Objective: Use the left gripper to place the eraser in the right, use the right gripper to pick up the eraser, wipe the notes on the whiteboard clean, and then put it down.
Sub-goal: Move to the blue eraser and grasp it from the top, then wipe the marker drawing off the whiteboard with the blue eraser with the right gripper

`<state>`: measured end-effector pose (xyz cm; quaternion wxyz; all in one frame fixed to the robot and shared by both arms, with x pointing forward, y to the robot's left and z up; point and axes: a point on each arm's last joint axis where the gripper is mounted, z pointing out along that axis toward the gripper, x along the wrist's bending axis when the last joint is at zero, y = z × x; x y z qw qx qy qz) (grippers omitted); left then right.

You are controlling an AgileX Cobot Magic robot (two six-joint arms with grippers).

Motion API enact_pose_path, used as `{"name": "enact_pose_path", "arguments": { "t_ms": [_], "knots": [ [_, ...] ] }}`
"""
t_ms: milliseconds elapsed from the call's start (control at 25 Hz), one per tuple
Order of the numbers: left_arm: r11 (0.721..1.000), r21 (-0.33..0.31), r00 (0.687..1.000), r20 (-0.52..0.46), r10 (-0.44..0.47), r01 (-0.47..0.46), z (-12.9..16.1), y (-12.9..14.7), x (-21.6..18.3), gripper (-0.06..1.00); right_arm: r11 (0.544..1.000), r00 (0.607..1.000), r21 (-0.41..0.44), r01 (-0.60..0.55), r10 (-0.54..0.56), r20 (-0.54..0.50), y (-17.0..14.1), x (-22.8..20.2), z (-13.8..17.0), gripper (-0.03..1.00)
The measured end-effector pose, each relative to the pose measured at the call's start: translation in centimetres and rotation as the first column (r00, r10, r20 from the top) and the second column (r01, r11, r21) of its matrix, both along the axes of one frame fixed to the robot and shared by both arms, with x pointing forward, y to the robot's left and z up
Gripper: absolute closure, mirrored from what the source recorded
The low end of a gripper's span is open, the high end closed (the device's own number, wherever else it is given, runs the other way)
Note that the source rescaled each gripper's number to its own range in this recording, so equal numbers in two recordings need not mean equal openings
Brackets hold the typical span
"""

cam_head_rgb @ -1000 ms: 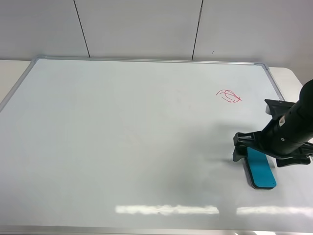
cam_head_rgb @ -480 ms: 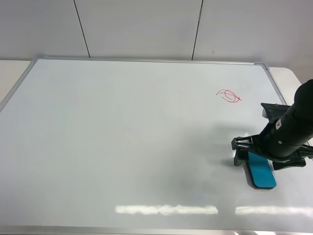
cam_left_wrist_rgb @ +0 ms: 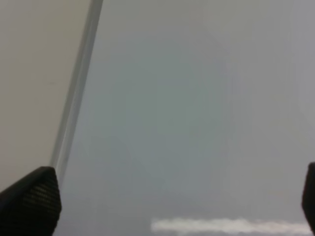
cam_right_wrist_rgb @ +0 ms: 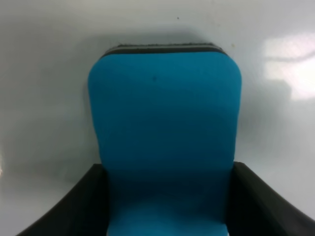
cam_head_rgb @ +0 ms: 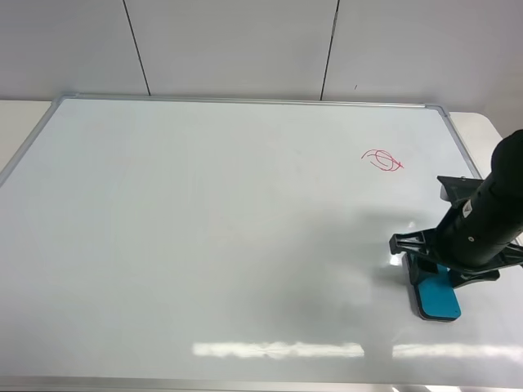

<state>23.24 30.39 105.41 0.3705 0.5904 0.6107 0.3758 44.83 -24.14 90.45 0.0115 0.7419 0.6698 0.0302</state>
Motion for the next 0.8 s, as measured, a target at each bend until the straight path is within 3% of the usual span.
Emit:
{"name": "enact_pose_path", "arguments": {
  "t_ms": [120, 440, 800],
  "knots": [
    [1.000, 0.000, 1.000, 0.000, 0.000, 0.000, 0.0, 0.0, 0.0, -0.06, 1.000, 1.000, -0.005, -0.014, 0.014, -0.021, 0.3, 1.2, 1.4, 0.93],
    [1.000, 0.000, 1.000, -0.001, 0.000, 0.000, 0.0, 0.0, 0.0, -0.06, 0.998, 0.996, -0.032, -0.051, 0.054, 0.072, 0.9, 7.6, 7.2, 0.93],
    [1.000, 0.000, 1.000, -0.001, 0.000, 0.000, 0.0, 0.0, 0.0, -0.06, 0.992, 0.995, -0.083, -0.094, 0.095, 0.012, 1.5, 16.3, 8.0, 0.93]
  ]
}}
